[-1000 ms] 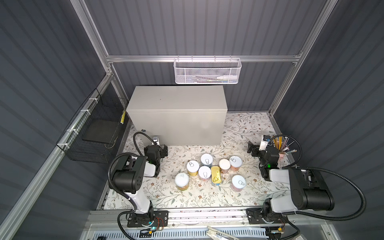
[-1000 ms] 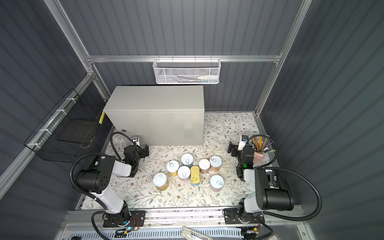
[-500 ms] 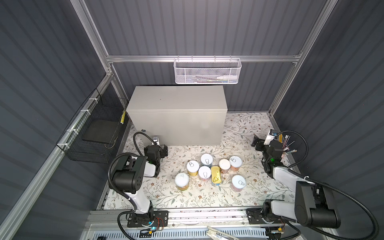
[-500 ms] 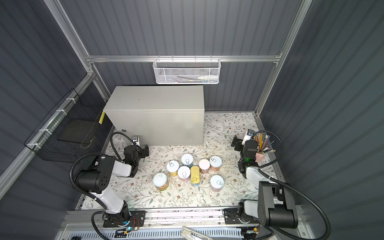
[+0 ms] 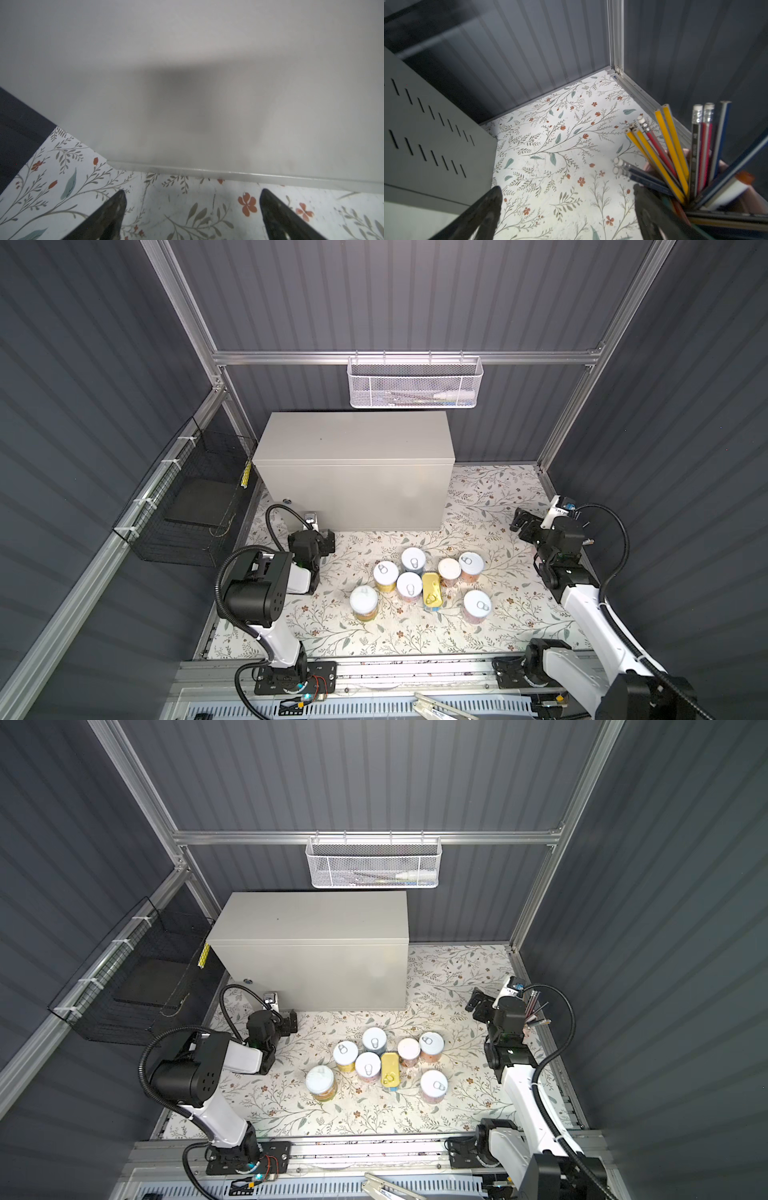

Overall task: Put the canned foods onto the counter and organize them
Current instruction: 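Move the right gripper over the cans while the left gripper approaches them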

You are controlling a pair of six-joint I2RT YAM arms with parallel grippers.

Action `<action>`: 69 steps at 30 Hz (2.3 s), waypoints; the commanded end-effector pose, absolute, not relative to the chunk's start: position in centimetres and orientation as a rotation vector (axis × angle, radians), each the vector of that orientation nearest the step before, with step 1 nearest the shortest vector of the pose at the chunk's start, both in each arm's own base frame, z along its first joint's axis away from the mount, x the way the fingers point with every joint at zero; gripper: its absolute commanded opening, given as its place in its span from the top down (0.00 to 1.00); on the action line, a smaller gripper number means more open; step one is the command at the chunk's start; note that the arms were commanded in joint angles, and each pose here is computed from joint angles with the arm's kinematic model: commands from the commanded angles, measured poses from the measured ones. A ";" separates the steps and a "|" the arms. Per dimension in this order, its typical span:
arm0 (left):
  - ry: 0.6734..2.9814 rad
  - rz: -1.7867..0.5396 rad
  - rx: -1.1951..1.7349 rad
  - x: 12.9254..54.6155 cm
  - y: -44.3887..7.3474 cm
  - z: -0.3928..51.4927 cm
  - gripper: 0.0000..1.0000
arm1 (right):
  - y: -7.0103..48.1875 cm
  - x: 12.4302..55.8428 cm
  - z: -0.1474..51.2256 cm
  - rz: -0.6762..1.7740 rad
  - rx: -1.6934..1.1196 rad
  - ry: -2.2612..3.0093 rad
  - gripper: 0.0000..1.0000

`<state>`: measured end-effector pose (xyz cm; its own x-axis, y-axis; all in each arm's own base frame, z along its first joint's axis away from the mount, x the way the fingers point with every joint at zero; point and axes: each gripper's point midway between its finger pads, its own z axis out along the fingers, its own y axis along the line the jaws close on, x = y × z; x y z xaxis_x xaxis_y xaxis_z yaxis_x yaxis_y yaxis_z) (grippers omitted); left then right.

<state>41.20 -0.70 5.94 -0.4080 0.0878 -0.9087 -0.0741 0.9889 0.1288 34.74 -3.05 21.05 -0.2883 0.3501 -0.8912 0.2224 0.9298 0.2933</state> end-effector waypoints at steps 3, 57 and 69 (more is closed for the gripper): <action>1.953 0.163 -0.004 41.6 -0.6 6.9 0.00 | -0.7 33.9 20.2 0.222 0.411 2.003 0.01; 2.273 0.102 -0.042 31.1 -7.9 15.5 0.00 | 11.4 17.6 11.1 0.094 0.024 2.715 0.01; 2.244 0.049 0.207 30.8 -12.6 16.3 0.00 | 12.8 15.6 8.1 0.084 0.031 2.837 0.01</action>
